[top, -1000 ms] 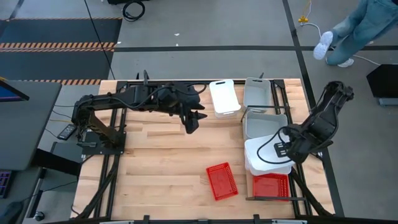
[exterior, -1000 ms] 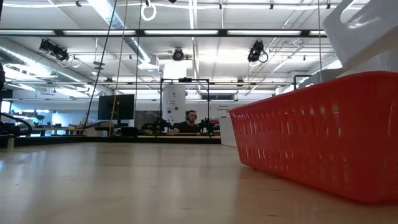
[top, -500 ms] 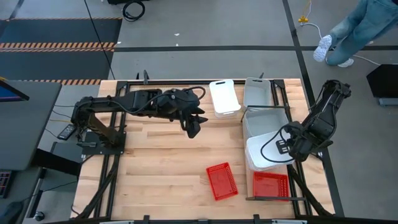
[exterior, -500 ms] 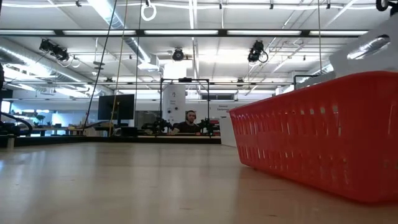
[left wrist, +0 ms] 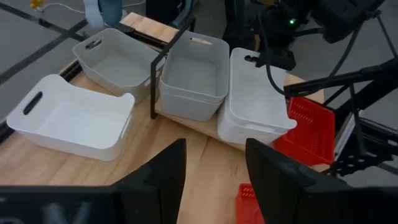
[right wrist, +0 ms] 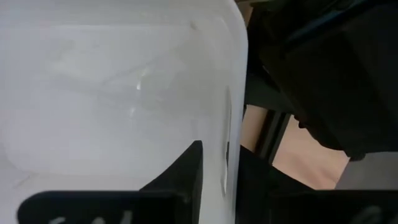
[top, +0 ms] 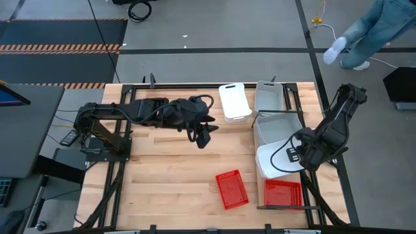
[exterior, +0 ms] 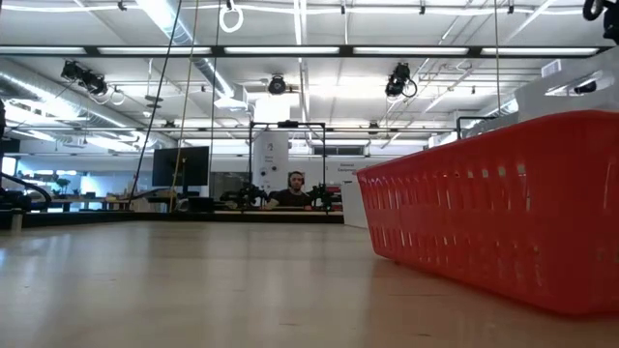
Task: Stack baskets on shelf by color
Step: Stack the left white bin on top of the white bin on the shelf, then adjust the bins
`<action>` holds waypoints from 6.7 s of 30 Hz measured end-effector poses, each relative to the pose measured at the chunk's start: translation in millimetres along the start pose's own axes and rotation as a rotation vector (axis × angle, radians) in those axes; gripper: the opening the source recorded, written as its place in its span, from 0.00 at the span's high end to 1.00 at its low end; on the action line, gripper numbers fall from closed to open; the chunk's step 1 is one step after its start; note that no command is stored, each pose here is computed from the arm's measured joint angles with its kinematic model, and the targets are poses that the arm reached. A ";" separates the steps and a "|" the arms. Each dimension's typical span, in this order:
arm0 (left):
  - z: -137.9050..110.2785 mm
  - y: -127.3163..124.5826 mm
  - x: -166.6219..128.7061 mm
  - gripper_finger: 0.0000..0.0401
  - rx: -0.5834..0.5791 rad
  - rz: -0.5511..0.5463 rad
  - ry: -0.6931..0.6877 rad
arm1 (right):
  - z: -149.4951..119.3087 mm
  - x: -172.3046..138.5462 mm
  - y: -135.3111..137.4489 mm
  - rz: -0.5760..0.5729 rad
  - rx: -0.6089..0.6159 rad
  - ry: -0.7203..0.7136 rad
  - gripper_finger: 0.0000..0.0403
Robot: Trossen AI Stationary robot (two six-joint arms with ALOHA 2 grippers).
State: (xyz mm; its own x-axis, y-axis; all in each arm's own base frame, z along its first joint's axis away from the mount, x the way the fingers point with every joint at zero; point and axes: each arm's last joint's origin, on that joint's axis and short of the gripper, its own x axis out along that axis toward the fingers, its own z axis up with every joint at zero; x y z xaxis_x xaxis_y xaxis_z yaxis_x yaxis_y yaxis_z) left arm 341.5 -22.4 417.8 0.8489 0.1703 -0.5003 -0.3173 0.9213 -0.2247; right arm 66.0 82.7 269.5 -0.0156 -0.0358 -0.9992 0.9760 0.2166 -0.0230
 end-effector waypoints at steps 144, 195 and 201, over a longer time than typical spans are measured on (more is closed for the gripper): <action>22.2 30.5 -51.6 0.57 -0.023 -0.238 -0.016 | 123.8 19.7 155.8 0.189 0.191 0.026 0.39; 23.5 25.3 -59.6 0.57 0.107 -0.434 -0.007 | 129.6 20.3 142.6 0.068 0.475 -0.075 0.92; 24.5 25.7 -64.5 0.57 0.115 -0.437 -0.021 | 130.4 20.3 143.1 0.073 0.420 -0.072 0.93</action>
State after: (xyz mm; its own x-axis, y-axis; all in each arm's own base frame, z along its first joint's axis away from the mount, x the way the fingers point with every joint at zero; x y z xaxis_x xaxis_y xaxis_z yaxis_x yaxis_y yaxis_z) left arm 288.9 -1.1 464.8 0.9016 -0.2377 -0.3613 0.1213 0.9408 -0.3164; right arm 233.7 -14.3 250.0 0.0576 -0.1063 -0.9927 0.9778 -0.1947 0.0776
